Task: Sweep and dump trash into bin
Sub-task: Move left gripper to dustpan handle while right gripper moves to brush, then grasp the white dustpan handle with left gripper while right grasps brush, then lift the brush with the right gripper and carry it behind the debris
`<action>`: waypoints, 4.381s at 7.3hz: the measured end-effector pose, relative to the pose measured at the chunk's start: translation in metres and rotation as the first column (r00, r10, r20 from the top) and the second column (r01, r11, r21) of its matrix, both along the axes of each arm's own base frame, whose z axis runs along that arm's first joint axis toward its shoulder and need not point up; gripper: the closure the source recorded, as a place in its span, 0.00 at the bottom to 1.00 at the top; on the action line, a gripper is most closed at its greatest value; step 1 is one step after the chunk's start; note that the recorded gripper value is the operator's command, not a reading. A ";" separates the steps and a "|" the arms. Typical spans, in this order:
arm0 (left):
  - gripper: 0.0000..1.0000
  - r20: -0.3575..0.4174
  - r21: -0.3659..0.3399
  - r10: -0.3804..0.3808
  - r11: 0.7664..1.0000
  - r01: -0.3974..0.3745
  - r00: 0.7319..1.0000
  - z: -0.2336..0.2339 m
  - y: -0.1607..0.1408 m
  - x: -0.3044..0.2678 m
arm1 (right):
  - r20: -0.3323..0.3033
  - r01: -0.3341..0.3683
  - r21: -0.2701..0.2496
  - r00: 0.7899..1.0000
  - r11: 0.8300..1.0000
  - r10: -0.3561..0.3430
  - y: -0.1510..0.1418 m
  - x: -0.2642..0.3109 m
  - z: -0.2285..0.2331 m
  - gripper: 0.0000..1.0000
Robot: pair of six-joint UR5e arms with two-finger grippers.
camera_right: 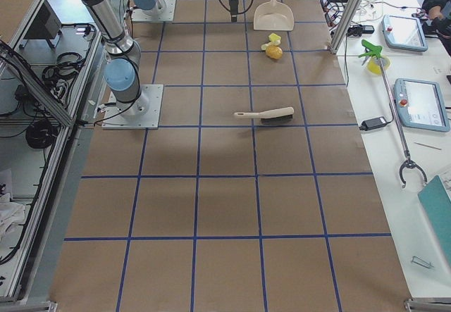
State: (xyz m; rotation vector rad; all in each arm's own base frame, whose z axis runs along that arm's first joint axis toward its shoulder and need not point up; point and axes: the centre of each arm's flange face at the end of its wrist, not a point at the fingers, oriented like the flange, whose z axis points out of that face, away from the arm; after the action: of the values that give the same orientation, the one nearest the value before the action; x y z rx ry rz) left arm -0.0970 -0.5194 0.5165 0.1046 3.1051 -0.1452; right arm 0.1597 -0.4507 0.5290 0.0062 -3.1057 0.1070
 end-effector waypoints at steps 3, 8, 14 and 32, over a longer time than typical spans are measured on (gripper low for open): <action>0.00 0.028 0.032 -0.341 0.940 0.340 0.940 -0.035 -0.035 0.029 | -0.017 -0.068 0.034 0.998 0.997 0.068 -0.013 -0.045 -0.012 0.00; 0.00 0.019 0.097 -0.615 0.786 0.611 0.788 -0.131 -0.104 0.116 | 0.001 -0.178 0.092 0.984 0.980 0.179 -0.050 -0.200 -0.081 0.00; 0.01 0.124 0.176 -0.889 0.456 0.872 0.440 -0.203 -0.158 0.127 | -0.018 -0.333 0.082 0.942 0.939 0.336 -0.092 -0.235 -0.216 0.00; 1.00 -0.007 0.091 -0.989 0.146 0.985 0.147 -0.283 -0.194 0.110 | 0.055 -0.205 0.186 0.979 0.961 0.198 -0.104 -0.249 -0.276 1.00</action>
State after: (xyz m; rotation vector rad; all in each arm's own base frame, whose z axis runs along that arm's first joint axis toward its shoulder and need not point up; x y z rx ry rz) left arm 0.0127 -0.7136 0.2337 2.1220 2.2975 -0.0244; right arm -0.0889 -0.5548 0.2535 0.3296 -3.1285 -0.1885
